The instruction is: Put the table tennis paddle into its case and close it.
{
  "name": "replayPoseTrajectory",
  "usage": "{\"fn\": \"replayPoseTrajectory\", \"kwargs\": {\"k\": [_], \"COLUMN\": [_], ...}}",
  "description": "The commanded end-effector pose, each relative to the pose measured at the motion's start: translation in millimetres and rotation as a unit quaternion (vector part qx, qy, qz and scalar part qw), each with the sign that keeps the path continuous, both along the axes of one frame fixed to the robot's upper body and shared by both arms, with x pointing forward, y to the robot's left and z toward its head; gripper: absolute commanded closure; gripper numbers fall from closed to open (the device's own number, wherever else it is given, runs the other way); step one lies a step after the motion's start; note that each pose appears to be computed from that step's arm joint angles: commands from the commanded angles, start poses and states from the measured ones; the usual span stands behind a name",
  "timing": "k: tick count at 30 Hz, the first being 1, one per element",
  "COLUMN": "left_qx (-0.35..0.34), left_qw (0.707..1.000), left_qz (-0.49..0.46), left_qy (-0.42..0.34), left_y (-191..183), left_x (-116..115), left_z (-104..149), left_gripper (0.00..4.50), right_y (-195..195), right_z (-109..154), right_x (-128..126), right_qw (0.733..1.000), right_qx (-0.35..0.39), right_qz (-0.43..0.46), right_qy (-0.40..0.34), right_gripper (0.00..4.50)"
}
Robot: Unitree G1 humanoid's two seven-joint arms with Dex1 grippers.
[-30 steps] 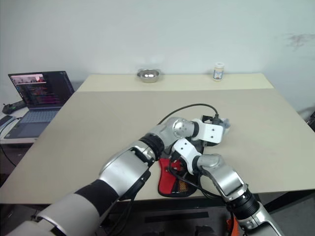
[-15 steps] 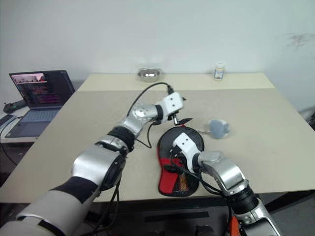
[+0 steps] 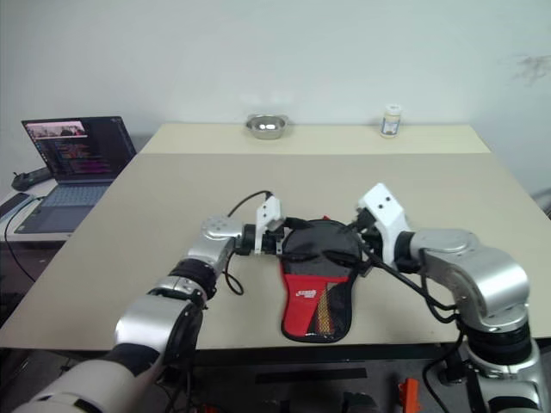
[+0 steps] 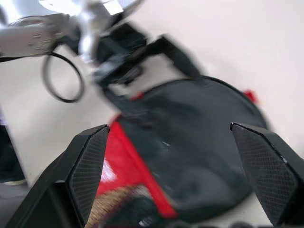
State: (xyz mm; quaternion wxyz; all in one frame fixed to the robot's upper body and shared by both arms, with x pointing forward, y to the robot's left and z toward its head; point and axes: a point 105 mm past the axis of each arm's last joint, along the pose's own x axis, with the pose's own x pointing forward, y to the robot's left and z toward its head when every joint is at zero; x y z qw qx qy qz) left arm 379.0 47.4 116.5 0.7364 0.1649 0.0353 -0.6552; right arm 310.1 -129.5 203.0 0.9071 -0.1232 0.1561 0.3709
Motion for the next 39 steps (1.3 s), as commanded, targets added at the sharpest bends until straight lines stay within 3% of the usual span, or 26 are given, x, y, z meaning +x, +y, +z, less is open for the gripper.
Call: {"fn": "replayPoseTrajectory", "kwargs": {"k": [1, 4, 9, 15, 27, 31, 39], "left_qx": [0.025, 0.053, 0.085, 0.081, 0.016, 0.033, 0.106], "left_qw": [0.999, 0.998, 0.996, 0.997, 1.000, 0.999, 0.994], "left_qz": [-0.020, -0.019, -0.010, -0.008, 0.004, 0.004, 0.012], "left_qy": [0.004, 0.009, -0.008, -0.011, 0.005, 0.000, 0.024], "left_y": [3, 5, 3, -1, -7, -5, 8], "left_x": [-9, -14, -15, -13, -2, -1, -9], "left_z": [-14, -33, -48, -46, -11, -14, -52], "left_gripper": [0.02, 0.02, 0.02, 0.02, 0.02, 0.00, 0.00], "right_y": [-43, -70, -80, -71, -75, -73, -72], "right_z": [20, 15, -1, -13, -48, -50, -53], "right_x": [26, 49, 72, 92, 104, 104, 97], "right_qw": [0.992, 0.979, 0.967, 0.963, 0.961, 0.961, 0.962], "right_qx": [0.001, -0.004, 0.017, 0.065, 0.045, 0.045, 0.042], "right_qz": [-0.110, -0.194, -0.247, -0.259, -0.272, -0.272, -0.269], "right_qy": [-0.053, -0.070, -0.063, -0.038, 0.003, 0.006, 0.011], "right_gripper": [0.00, 0.00, 0.00, 0.00, 0.00, 0.89, 3.58]}}
